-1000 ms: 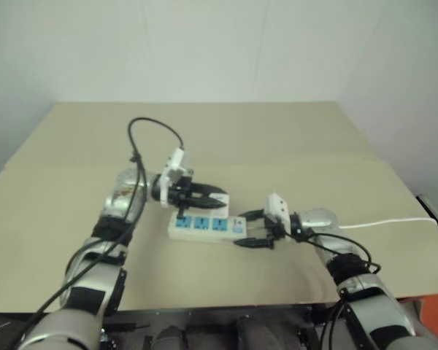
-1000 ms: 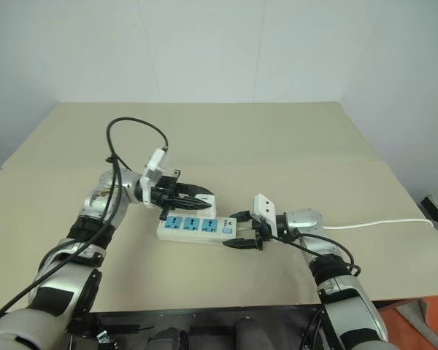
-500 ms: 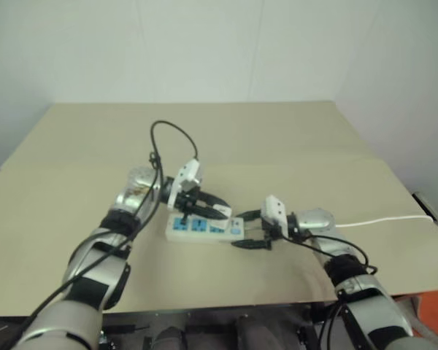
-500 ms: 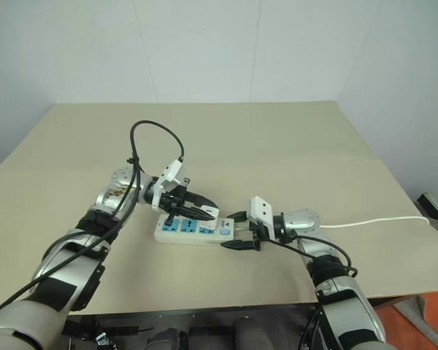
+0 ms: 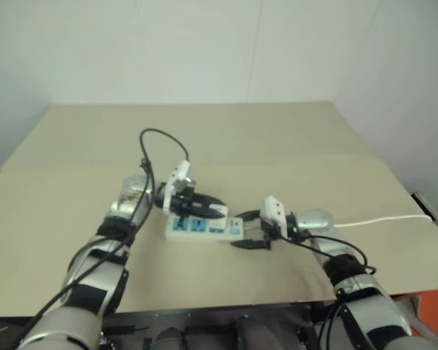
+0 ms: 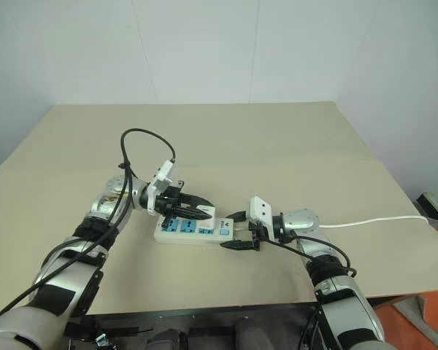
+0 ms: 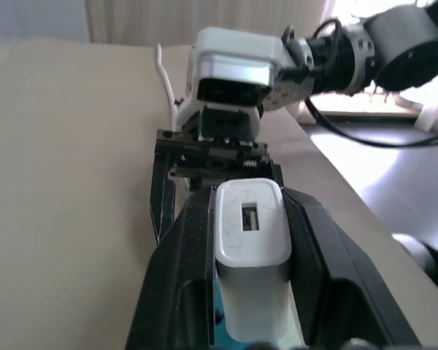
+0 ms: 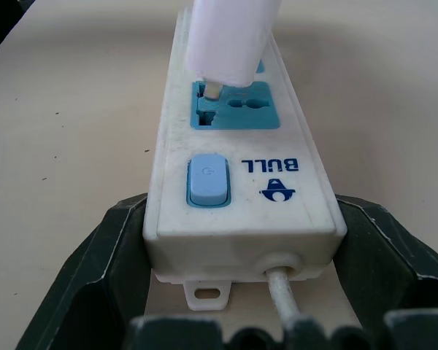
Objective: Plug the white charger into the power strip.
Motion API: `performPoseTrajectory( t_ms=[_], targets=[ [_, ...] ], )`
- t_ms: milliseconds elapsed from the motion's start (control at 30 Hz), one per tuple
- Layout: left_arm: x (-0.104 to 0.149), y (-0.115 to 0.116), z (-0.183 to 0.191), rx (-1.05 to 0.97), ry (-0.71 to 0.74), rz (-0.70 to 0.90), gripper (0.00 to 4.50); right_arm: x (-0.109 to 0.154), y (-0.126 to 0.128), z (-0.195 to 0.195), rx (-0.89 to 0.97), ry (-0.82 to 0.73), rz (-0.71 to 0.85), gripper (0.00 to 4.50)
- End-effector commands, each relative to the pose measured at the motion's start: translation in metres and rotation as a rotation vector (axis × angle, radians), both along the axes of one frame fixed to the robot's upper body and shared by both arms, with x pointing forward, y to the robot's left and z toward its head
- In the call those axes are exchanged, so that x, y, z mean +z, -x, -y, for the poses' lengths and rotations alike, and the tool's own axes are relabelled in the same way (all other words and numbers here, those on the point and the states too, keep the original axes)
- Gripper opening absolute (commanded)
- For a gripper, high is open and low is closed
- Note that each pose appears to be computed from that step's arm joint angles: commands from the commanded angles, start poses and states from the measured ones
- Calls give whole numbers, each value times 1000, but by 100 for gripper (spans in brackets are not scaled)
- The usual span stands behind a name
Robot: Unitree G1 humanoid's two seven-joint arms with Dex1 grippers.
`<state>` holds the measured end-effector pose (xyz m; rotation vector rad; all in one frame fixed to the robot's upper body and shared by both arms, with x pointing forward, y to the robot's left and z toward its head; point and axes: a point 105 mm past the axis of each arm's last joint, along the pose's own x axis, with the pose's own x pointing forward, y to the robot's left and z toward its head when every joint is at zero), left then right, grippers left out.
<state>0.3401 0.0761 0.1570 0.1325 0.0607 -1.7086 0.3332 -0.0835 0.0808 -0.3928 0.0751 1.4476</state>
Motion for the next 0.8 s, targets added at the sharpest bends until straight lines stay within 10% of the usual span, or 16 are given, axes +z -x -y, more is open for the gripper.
performPoseTrajectory(
  t_ms=[33,800],
  targets=[
    [4,3,2,-26,-17,76,101,-27,10,-2,20,82,-79,340],
    [-22,2,-1,-17,-97,69,101,-30,11,-1,13,91,-63,340]
  ],
)
